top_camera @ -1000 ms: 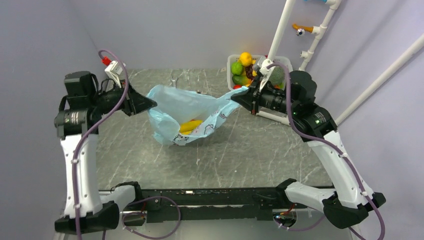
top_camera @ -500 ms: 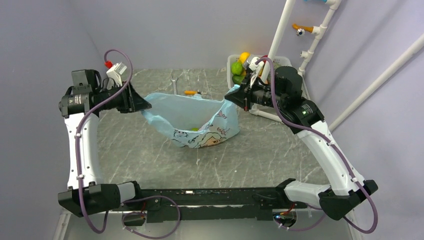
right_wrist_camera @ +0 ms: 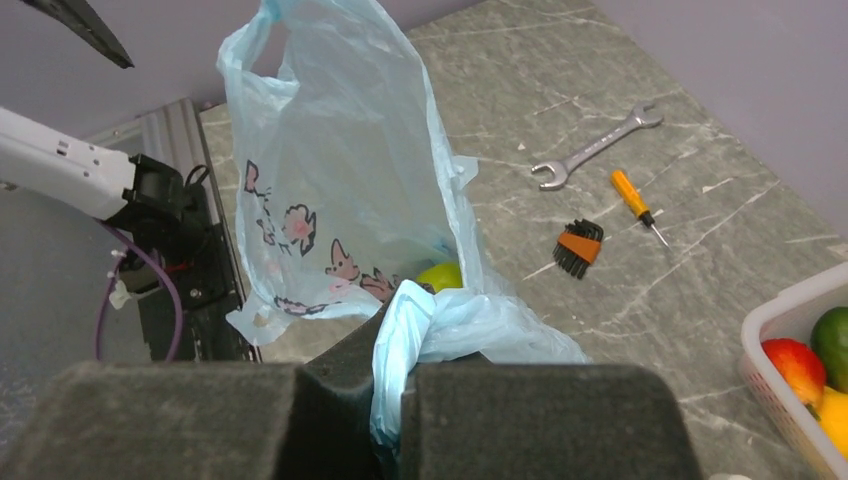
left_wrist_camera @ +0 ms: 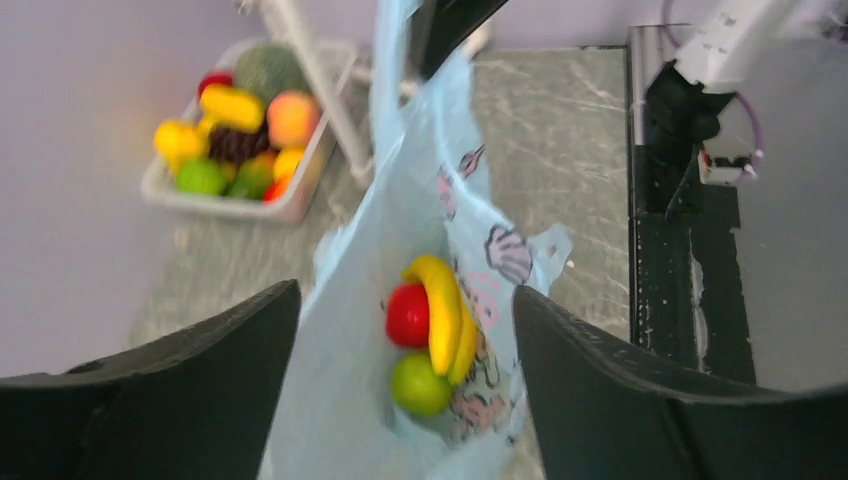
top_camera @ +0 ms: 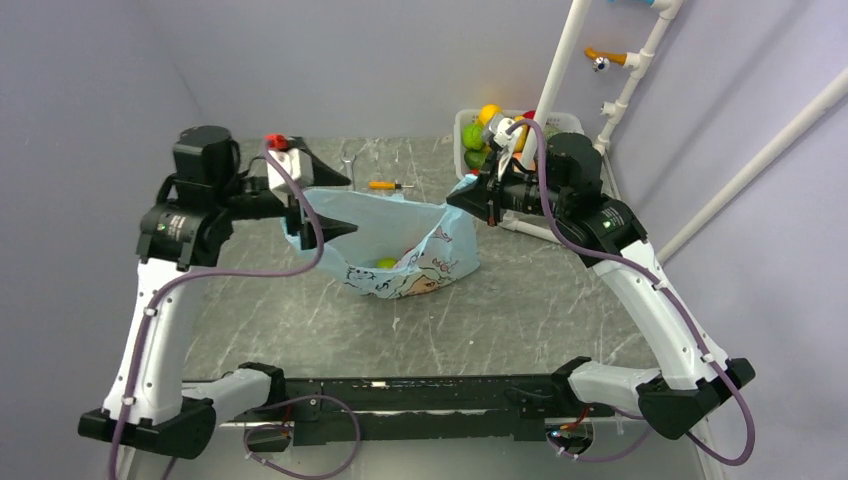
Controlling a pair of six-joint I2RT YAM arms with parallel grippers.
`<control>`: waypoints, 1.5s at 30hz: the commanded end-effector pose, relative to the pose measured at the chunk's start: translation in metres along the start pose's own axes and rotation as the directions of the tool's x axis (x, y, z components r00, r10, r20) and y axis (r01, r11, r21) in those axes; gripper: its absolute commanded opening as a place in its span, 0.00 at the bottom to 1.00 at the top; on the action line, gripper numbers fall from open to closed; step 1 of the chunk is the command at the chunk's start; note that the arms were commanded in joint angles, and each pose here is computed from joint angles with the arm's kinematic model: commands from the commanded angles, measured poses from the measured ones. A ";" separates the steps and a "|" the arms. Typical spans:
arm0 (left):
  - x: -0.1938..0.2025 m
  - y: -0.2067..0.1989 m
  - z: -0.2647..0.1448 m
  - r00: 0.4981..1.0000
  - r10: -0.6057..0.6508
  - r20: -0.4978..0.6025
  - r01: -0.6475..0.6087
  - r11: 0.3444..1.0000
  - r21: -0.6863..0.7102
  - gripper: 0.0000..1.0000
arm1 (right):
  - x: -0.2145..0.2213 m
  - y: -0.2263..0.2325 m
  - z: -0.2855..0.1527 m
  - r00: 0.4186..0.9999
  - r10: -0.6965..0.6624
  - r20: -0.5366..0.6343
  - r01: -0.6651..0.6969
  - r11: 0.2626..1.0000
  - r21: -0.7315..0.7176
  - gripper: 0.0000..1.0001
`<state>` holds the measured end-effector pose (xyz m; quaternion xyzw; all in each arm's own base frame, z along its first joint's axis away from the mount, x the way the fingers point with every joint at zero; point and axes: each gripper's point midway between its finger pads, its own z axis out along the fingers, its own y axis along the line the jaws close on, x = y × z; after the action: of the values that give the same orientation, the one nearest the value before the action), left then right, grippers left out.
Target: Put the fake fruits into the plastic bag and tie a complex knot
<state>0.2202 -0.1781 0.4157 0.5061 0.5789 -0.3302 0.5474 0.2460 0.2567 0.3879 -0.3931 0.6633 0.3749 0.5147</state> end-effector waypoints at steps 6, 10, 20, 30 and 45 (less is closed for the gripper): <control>-0.044 -0.017 0.092 0.965 0.158 0.210 -0.212 0.940 0.267 0.70 | -0.003 0.013 -0.002 1.000 -0.023 0.017 0.024 0.999 -0.046 0.00; -0.028 -0.021 0.130 0.972 0.166 0.165 -0.204 0.946 0.253 0.99 | -0.005 0.014 -0.002 1.000 -0.011 0.022 0.012 0.999 -0.047 0.00; 0.007 -0.014 0.182 0.987 0.075 0.139 -0.104 0.971 0.216 0.84 | -0.015 0.028 -0.010 0.999 -0.012 0.044 0.016 0.995 -0.094 0.00; 0.012 -0.038 0.172 0.983 0.000 0.182 -0.067 0.931 0.359 0.02 | -0.010 0.029 -0.030 1.000 -0.014 -0.022 0.013 0.999 -0.034 0.45; -0.005 -0.024 0.159 0.969 -0.129 0.210 0.039 0.921 0.387 0.00 | 0.013 -0.001 -0.022 0.986 -0.158 0.054 0.152 0.984 0.095 0.99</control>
<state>0.2565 -0.3347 0.3586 0.5271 0.4953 -0.5035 0.4726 0.2116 0.2144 0.3737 -0.3901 0.6746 0.3085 0.5456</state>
